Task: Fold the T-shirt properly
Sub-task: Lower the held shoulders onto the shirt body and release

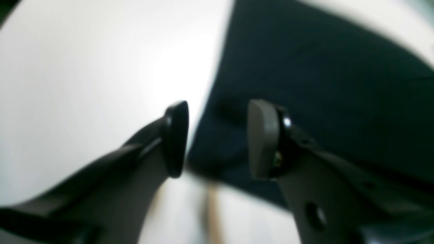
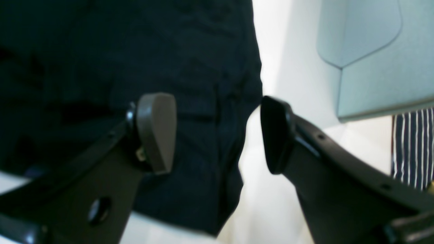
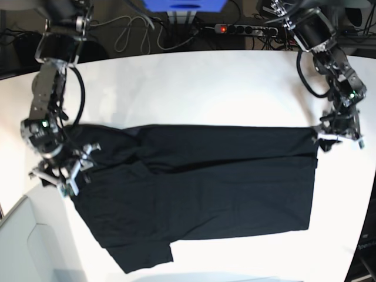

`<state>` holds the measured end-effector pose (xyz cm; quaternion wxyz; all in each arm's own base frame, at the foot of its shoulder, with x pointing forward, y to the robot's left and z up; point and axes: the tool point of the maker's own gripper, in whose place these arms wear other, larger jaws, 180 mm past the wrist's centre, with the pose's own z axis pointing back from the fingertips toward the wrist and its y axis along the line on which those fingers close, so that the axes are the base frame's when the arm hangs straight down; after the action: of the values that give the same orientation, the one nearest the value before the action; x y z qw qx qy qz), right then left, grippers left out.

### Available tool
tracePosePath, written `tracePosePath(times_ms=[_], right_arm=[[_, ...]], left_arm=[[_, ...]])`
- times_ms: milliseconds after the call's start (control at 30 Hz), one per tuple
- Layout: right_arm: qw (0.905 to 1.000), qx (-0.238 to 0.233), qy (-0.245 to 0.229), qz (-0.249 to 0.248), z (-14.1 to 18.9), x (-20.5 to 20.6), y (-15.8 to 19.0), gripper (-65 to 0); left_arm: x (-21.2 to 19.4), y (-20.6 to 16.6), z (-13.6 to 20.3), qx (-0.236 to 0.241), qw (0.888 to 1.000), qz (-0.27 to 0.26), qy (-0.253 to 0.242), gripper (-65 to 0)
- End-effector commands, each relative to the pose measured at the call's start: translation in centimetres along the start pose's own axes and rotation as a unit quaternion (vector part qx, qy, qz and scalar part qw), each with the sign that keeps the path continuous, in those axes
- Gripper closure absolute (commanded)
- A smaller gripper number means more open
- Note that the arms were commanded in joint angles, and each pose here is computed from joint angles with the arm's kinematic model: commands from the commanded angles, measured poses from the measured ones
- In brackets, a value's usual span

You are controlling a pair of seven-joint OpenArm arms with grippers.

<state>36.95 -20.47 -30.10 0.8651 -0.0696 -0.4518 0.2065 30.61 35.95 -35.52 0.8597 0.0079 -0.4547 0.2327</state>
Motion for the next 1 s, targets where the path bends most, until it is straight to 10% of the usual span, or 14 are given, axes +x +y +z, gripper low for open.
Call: tracePosePath(times_ms=[0,567,800,967], right_arm=[[0.9996,-0.011,-0.026,0.011,0.7,1.4,-0.8,-37.7],[0.9973,-0.059,0.035,-0.027,4.1,-5.5,-3.4,-38.4],[0.9920,-0.032,0.105,-0.062,1.9,-11.0,-3.2,-38.4],[0.9903,0.005,0.125,-0.061,0.9,-12.5,-1.9,-38.4]], left_arm=[[1.4,-0.2,-0.2,-0.009,1.000,0.006,-0.022,-31.3],[-4.1,1.9,-3.2,0.008,0.998,0.060,0.028,-31.2],[-4.1,1.4,-3.7,0.003,0.997,0.069,0.030,-2.0],[-4.6,1.5,-3.9,0.003,0.997,0.073,0.037,0.0]])
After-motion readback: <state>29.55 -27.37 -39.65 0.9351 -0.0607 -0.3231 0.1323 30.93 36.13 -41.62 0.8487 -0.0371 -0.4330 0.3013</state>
